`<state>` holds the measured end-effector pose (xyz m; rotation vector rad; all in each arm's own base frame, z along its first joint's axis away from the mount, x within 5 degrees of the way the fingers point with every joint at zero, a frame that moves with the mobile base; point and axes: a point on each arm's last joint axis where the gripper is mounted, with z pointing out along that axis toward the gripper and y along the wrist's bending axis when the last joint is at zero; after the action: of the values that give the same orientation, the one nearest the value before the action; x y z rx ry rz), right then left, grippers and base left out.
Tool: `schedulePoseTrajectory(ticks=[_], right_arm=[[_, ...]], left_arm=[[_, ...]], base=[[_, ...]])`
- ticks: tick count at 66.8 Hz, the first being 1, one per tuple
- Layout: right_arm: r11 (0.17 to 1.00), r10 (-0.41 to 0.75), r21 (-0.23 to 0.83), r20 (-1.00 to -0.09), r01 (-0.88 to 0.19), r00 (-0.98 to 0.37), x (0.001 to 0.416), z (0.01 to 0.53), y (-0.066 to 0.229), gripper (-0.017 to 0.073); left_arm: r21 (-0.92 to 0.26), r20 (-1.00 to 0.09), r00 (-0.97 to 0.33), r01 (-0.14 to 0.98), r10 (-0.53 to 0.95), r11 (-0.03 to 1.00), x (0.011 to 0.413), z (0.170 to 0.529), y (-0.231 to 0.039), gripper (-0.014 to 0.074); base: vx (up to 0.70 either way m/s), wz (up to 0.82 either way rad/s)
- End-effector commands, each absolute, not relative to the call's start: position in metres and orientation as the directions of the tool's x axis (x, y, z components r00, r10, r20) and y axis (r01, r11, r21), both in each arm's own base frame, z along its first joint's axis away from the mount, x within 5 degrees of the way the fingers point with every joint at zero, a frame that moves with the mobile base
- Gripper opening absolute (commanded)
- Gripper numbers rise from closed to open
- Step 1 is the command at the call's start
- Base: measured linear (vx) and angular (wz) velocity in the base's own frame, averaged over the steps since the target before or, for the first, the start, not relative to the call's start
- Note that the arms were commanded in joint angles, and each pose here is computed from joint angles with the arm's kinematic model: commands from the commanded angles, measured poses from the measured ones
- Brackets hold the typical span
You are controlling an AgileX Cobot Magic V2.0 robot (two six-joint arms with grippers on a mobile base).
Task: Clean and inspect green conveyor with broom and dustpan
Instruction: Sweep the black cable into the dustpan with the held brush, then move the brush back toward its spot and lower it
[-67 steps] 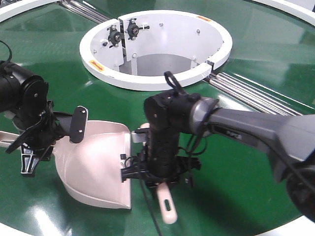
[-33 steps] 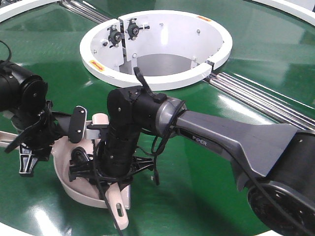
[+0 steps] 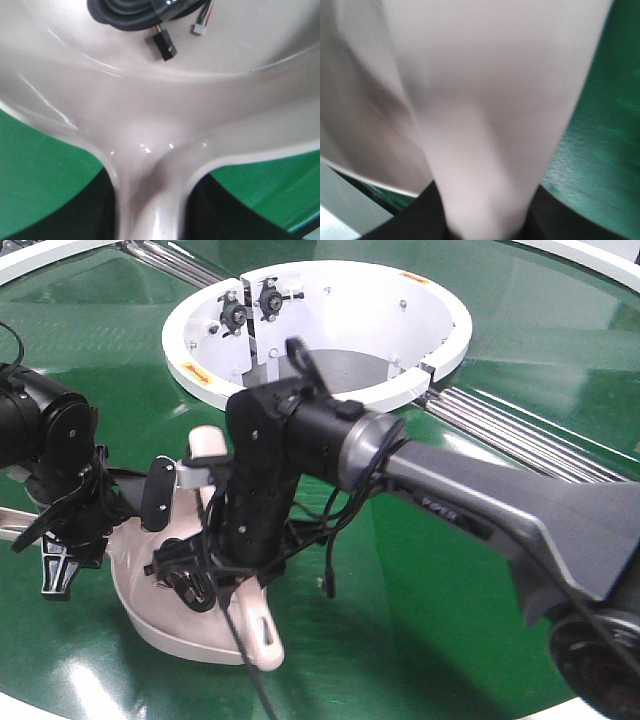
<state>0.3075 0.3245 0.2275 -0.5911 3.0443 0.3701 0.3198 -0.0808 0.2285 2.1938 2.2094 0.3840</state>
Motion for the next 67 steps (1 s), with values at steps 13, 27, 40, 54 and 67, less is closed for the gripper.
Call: schedulePoseTrajectory(ticks=[13,27,40,54,67], right_arm=[[0.913,-0.341,0.195,-0.122,-0.360,-0.932,0.315,0.274,0.271,-0.0004],[0.949,-0.296,0.089,-0.072,-0.301,-0.953,0.318,0.265,0.212,-0.0004],[0.953,-0.293,0.058,-0.054,-0.296,-0.954,0.317,0.263,0.169,-0.0004],[0.964,-0.253,0.057,-0.079,-0.258,-0.964,0.319,0.262,0.128,-0.0004],[0.976,-0.206,0.056,-0.049,-0.209,-0.977,0.317,0.249,0.093,-0.0004]], left_arm=[[0.251,0.131,-0.029,0.968,0.991,-0.004,0.319,0.251,-0.084,0.0003],[0.251,0.131,-0.029,0.968,0.991,-0.004,0.319,0.251,-0.084,0.0003],[0.251,0.131,-0.029,0.968,0.991,-0.004,0.319,0.251,-0.084,0.0003],[0.251,0.131,-0.029,0.968,0.991,-0.004,0.319,0.251,-0.084,0.0003],[0.251,0.131,-0.029,0.968,0.991,-0.004,0.319,0.251,-0.084,0.0003]], base=[[0.00,0.00],[0.00,0.00],[0.00,0.00],[0.00,0.00],[0.00,0.00]])
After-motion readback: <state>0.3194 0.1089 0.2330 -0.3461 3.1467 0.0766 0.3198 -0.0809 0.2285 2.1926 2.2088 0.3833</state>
